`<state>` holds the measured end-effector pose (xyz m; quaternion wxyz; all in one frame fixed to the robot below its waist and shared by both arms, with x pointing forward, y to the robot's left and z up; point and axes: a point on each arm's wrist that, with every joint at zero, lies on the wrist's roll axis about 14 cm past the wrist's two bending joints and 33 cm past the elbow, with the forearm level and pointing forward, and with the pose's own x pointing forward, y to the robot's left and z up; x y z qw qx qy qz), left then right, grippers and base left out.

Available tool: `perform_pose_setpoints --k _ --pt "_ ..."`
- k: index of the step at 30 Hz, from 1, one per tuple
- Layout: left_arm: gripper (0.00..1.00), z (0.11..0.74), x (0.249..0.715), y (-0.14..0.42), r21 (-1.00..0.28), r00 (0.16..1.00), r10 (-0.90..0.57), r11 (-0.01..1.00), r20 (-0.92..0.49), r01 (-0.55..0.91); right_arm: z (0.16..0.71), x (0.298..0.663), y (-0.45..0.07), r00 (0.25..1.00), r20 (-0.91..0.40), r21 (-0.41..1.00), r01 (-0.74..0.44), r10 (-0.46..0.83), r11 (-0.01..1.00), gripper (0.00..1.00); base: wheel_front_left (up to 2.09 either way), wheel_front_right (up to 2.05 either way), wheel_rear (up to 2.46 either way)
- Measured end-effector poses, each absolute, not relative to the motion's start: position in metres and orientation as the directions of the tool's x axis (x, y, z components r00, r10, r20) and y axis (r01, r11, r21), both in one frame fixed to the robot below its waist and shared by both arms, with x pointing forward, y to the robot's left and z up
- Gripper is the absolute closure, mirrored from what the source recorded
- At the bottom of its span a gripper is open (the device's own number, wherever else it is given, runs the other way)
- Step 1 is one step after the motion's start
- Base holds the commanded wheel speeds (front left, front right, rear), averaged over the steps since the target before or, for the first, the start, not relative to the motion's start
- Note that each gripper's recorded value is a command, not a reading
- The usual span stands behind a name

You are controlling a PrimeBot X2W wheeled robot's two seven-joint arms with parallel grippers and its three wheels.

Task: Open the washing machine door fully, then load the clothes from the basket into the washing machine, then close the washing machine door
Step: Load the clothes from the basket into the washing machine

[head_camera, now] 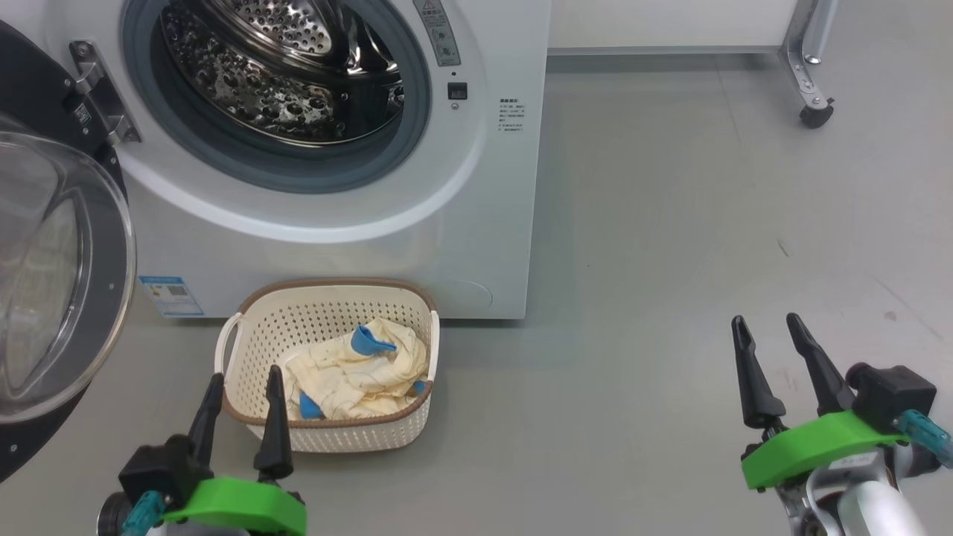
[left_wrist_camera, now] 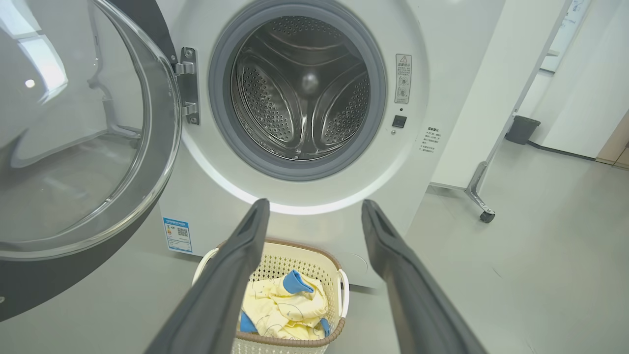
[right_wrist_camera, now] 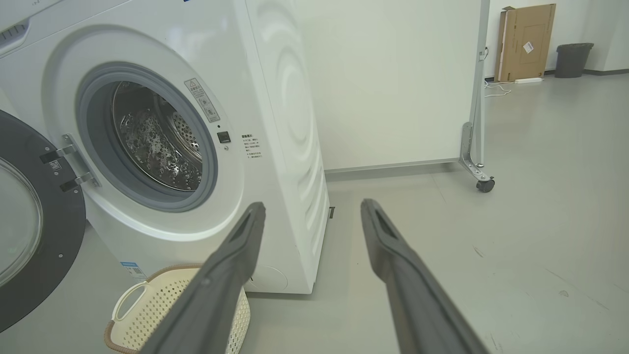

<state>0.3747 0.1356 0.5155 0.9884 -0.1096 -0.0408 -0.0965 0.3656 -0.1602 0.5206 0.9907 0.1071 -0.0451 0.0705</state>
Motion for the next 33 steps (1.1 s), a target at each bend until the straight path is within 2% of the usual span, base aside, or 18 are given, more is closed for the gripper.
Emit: perform_pose_setpoints --k 6,23,33 --pt "0.00 0.512 0.374 0.135 -0.268 0.979 -0.184 0.942 0.093 0.202 0.519 0.366 -0.160 0.986 0.099 0.207 -0.150 0.131 0.967 0.00 0.49 -0.49 0.00" --pt "0.00 0.513 0.373 0.144 -0.222 0.984 -0.148 0.961 0.094 0.166 0.515 0.367 -0.155 0.985 0.088 0.207 -0.162 0.146 0.965 0.00 1.62 -1.62 0.00" --pt "0.00 0.514 0.372 0.146 -0.208 0.985 -0.143 0.965 0.096 0.161 0.517 0.369 -0.151 0.983 0.093 0.206 -0.173 0.157 0.963 0.00 0.62 -0.62 0.00"
